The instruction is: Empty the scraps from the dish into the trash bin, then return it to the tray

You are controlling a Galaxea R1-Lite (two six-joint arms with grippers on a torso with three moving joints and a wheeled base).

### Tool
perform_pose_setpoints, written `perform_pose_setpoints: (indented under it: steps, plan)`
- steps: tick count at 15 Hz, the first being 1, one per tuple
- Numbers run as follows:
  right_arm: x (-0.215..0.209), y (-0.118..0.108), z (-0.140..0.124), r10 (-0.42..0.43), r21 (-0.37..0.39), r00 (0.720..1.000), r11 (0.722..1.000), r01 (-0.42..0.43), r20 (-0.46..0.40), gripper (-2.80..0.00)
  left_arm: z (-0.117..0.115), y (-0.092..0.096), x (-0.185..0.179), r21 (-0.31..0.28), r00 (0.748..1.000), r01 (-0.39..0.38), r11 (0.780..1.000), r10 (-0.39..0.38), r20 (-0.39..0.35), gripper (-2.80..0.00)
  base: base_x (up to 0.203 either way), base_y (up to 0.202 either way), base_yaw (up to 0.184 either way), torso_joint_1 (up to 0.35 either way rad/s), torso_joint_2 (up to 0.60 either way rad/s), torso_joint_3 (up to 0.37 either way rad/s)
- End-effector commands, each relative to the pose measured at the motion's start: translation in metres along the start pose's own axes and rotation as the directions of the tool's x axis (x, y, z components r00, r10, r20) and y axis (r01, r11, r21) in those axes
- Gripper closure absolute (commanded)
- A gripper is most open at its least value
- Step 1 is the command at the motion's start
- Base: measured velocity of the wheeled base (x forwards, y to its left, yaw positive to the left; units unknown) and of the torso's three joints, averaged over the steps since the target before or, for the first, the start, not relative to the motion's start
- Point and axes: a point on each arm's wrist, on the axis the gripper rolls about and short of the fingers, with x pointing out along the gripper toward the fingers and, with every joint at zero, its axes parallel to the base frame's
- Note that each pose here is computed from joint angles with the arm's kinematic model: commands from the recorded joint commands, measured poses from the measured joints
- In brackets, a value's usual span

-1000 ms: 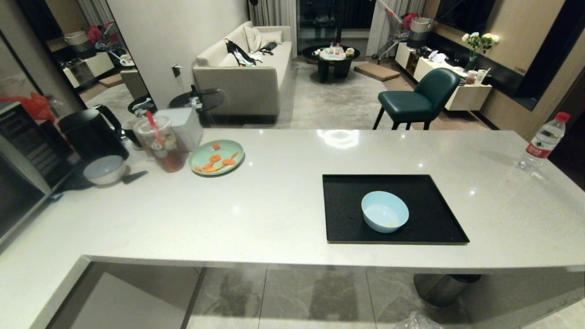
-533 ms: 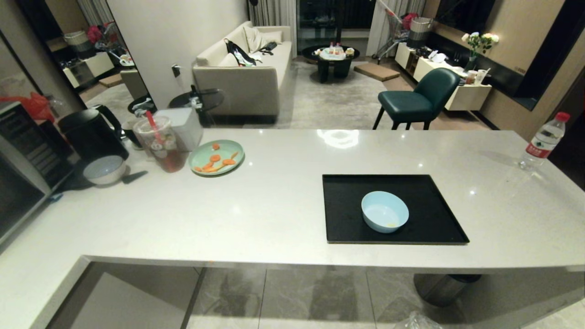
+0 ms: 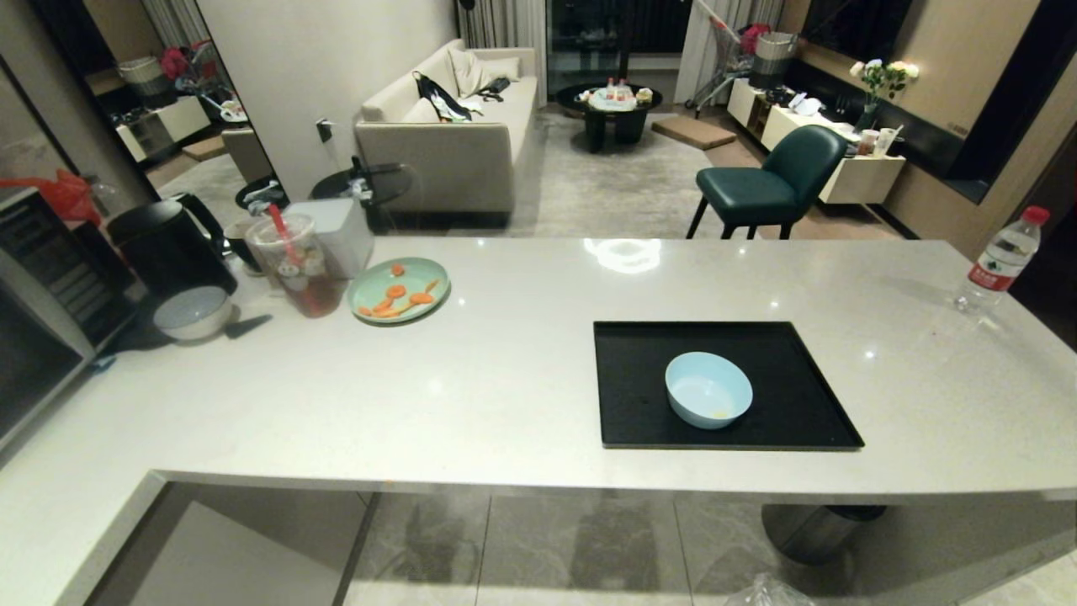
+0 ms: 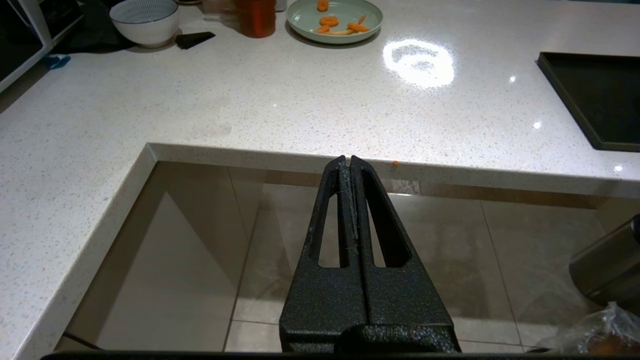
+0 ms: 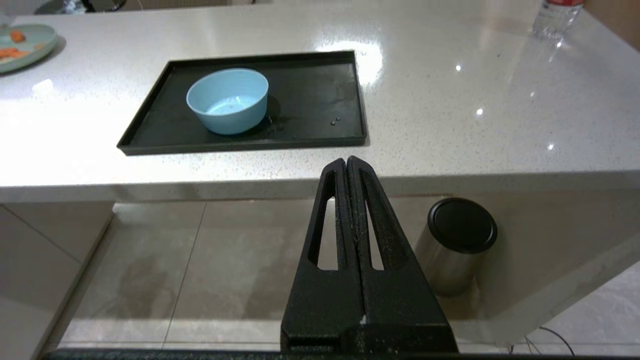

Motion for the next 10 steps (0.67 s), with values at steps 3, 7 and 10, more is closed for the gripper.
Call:
perform_pose_setpoints:
  steps: [3, 7, 10]
  plan:
    - [-0.0017, 0.0, -0.0003, 0.001, 0.001, 1.0, 1.0, -0.001, 0.022, 0.0, 0.0001, 0.0, 0.0001, -0.001, 1.0, 0.0, 1.0, 0.0, -0.001, 0.0, 0.0, 0.0, 0.0, 0.0, 0.0, 0.0]
    - [-0.0017, 0.0, -0.0003, 0.0, 0.002, 1.0, 1.0, 0.0, 0.022, 0.0, 0.0001, 0.0, 0.0001, -0.001, 1.0, 0.0, 1.0, 0.0, -0.001, 0.0, 0.0, 0.0, 0.0, 0.0, 0.0, 0.0]
    - [-0.0017, 0.0, -0.0003, 0.0, 0.002, 1.0, 1.0, 0.0, 0.022, 0.0, 0.0001, 0.0, 0.0001, -0.001, 1.0, 0.0, 1.0, 0.0, -0.001, 0.0, 0.0, 0.0, 0.0, 0.0, 0.0, 0.0]
